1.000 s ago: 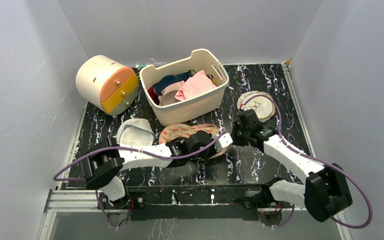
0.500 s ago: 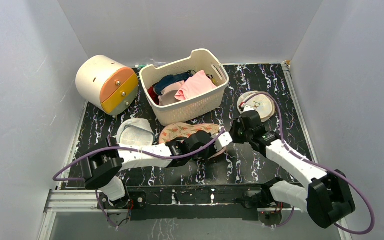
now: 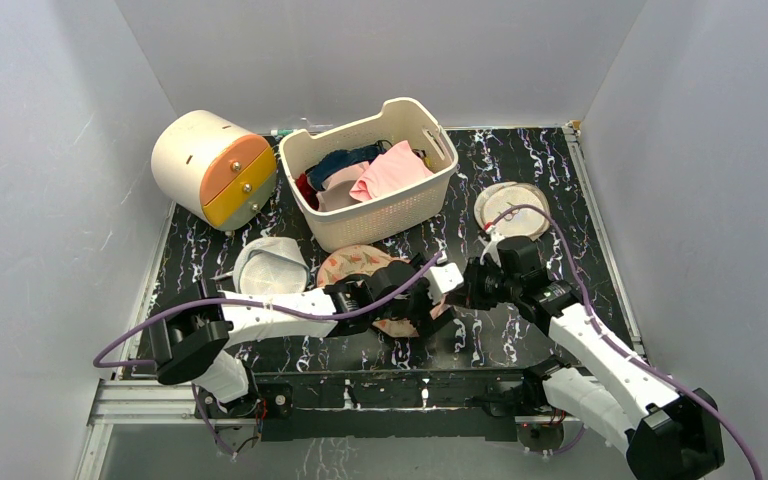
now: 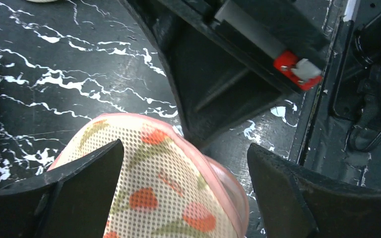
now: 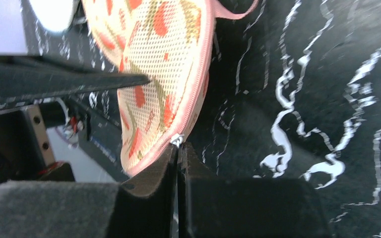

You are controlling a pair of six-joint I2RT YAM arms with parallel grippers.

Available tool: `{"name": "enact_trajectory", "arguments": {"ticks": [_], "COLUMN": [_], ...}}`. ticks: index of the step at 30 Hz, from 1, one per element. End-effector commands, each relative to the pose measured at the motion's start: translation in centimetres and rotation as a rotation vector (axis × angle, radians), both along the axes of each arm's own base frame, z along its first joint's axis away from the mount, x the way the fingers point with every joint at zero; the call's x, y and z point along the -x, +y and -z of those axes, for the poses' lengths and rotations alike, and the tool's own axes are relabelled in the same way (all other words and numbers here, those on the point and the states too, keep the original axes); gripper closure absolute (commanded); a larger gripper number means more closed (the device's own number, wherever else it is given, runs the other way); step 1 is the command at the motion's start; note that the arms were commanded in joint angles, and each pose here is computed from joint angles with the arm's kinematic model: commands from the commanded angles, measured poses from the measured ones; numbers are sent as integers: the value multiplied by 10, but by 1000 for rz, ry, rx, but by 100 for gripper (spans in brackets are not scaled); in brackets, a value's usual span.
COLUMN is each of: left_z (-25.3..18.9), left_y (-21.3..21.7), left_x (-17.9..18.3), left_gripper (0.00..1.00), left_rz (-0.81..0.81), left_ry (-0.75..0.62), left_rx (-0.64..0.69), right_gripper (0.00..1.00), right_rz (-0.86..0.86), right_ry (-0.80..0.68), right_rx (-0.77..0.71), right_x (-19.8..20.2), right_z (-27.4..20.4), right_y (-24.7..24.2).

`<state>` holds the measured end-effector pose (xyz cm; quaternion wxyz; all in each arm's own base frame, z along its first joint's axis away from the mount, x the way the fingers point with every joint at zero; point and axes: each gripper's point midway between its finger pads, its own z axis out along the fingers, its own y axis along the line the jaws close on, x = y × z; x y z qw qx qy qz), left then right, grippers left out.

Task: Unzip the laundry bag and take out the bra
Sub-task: Unzip the laundry bag at the center of the board.

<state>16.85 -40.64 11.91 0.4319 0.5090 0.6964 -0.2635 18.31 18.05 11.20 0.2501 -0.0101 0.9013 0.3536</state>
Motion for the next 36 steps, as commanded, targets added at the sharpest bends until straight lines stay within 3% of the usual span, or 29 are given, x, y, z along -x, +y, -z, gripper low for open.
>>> {"name": "enact_trajectory", "arguments": {"ticks": [1,11,15,19,31,36], "left_z": [3,26,29,19,-3,-10], "left_y": [-11,2,8,11,20,20], "left_x": [16,11,4,-4,-13,-16], "left_gripper": [5,21,43,54,100,100], "left_rz": [69,58,2,-28,-67,-71], "left_ry": [37,-45,-72,-116,-198,-222], "left_rx": [-12,-133,-155,-144,-84,-78], "right_gripper": [100,100,100,100,100,100], "right_rz": [-127,-150,-141,-102,48,225], "right_ry": [20,-12,-35,-37,-86,-211], "right_rx": [-142,-93,-77,-32,54,195], "right_x": [24,18,14,10,-24,-72], "right_z": [-18,-23,-29,-25,-16,-17], "right_y": [19,16,14,7,-7,-33]}}
